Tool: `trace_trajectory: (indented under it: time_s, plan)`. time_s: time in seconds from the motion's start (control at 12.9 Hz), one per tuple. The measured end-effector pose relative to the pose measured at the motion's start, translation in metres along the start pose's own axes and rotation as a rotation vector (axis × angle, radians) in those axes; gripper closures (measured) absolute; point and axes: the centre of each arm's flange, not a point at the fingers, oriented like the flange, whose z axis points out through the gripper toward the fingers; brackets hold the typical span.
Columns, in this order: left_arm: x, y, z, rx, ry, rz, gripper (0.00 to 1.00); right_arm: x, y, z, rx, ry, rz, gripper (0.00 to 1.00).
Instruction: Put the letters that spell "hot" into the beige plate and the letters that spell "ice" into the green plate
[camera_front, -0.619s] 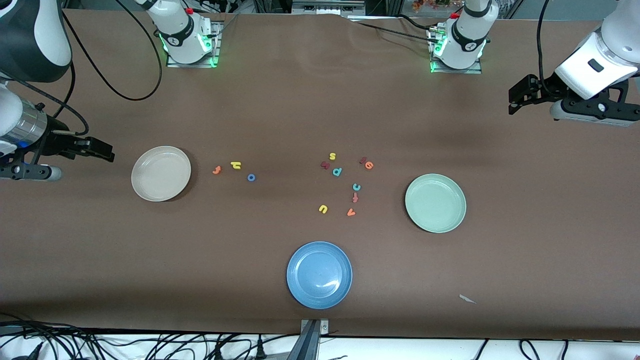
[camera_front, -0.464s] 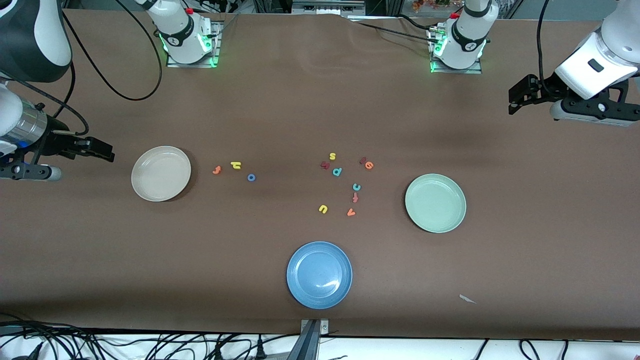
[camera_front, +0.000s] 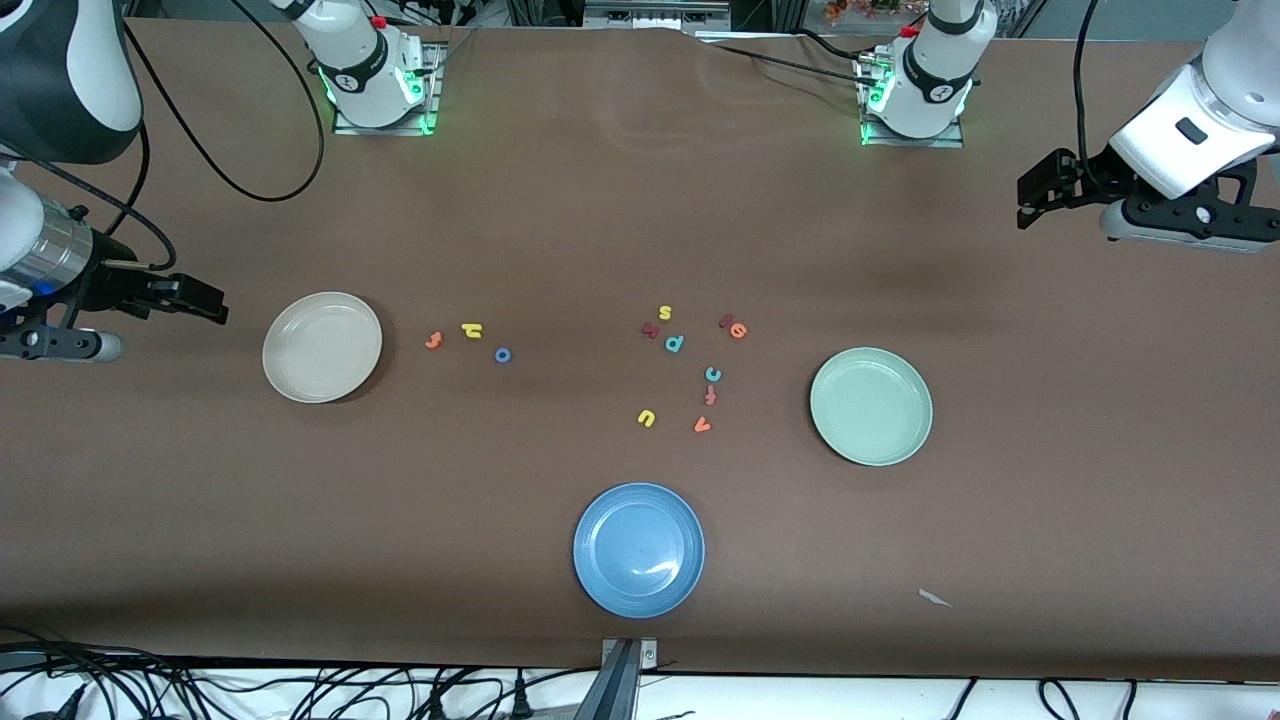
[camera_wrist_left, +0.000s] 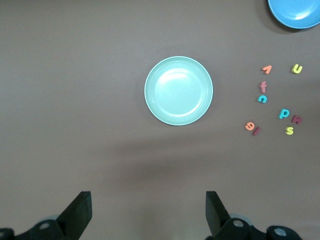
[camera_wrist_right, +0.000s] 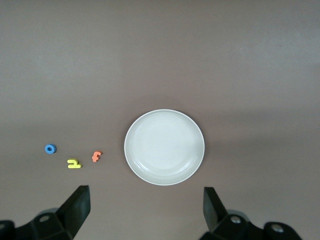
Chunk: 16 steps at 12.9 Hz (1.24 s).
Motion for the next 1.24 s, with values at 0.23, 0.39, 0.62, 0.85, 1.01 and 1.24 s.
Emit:
trace_trajectory:
  time_s: [0.23, 0.39, 0.62, 0.85, 1.01, 1.24]
  plan:
    - [-0.0001, 0.0000, 0.0001, 0.000, -0.001, 0.000, 0.00, -0.0020, 0.0001, 0.0014, -0.001, -0.018, 0.001, 0.00]
    - [-0.0002, 0.0004, 0.0002, 0.000, -0.002, 0.001, 0.00, -0.0023, 0.0001, 0.0015, -0.002, -0.020, 0.001, 0.00]
    - [-0.0002, 0.0004, 0.0002, 0.000, -0.002, 0.001, 0.00, -0.0024, 0.0001, 0.0016, -0.002, -0.021, 0.001, 0.00]
    - [-0.0002, 0.0004, 0.0002, 0.000, -0.002, 0.001, 0.00, -0.0025, 0.0001, 0.0016, -0.002, -0.022, 0.001, 0.00]
    - [-0.0002, 0.0004, 0.0002, 0.000, -0.002, 0.001, 0.00, -0.0025, 0.0001, 0.0016, -0.002, -0.022, 0.001, 0.00]
    - [-0.0002, 0.0004, 0.0002, 0.000, -0.002, 0.001, 0.00, -0.0025, 0.0001, 0.0016, -0.002, -0.022, 0.001, 0.00]
